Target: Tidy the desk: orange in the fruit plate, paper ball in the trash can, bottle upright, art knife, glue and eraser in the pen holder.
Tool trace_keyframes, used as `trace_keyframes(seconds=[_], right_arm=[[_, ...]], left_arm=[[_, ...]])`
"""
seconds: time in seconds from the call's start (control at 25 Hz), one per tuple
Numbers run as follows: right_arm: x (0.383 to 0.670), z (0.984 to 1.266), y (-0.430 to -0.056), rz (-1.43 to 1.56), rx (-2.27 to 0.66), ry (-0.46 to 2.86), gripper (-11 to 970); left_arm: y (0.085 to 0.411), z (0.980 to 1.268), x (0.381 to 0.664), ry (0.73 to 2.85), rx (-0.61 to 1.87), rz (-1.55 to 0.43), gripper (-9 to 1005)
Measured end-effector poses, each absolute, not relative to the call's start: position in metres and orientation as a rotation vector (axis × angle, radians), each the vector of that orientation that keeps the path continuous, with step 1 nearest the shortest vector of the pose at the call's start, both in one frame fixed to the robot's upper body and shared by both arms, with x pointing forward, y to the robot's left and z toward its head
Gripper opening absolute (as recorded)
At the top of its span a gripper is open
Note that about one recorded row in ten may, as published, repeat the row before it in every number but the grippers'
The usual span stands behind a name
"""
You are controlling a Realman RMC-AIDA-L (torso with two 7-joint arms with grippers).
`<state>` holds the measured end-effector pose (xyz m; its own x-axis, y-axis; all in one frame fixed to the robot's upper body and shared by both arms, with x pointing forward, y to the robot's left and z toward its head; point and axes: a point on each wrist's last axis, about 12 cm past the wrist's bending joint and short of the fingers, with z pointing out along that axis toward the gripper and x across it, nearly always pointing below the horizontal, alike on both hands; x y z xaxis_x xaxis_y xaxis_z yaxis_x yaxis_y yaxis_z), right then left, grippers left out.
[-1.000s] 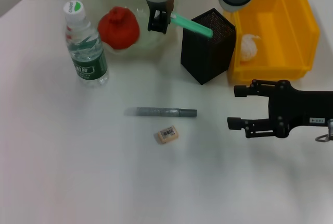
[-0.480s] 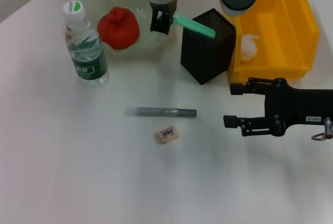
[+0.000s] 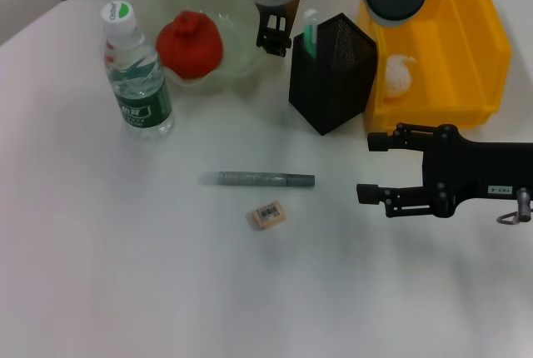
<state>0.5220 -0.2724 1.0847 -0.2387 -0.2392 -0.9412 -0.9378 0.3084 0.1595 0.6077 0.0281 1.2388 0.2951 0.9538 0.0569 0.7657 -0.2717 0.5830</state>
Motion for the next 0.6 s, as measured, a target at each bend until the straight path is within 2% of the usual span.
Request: trace_keyframes(seconds=[0.12,0.28,0.32,0.36,0.56,0.6], right_arm=[[0.522,1.084,-0.273,0.988,-1.075,1.689,824],[0.521,1.084,-0.274,0.987,-1.068,1.689,824],[0.521,1.085,-0.275,0.986,-1.058,1.684,824],[0.521,1.085,-0.275,0.986,-1.058,1.684,824],[0.523,1.088,-0.278,0.979,-1.047,1.675,824],[0.524,1.089,-0.278,0.979,-1.046,1.673,824]], left_arm=[[0.028,1.242,0.605,1.526,2.102,0.533,512],[0.034,1.25,0.601,1.564,2.043,0.391,682],[0.054,1.258,0.599,1.62,1.934,0.149,718],[0.054,1.258,0.599,1.62,1.934,0.149,718],[0.118,1.263,0.595,1.656,1.633,-0.335,718],[0.118,1.263,0.595,1.656,1.633,-0.335,718]])
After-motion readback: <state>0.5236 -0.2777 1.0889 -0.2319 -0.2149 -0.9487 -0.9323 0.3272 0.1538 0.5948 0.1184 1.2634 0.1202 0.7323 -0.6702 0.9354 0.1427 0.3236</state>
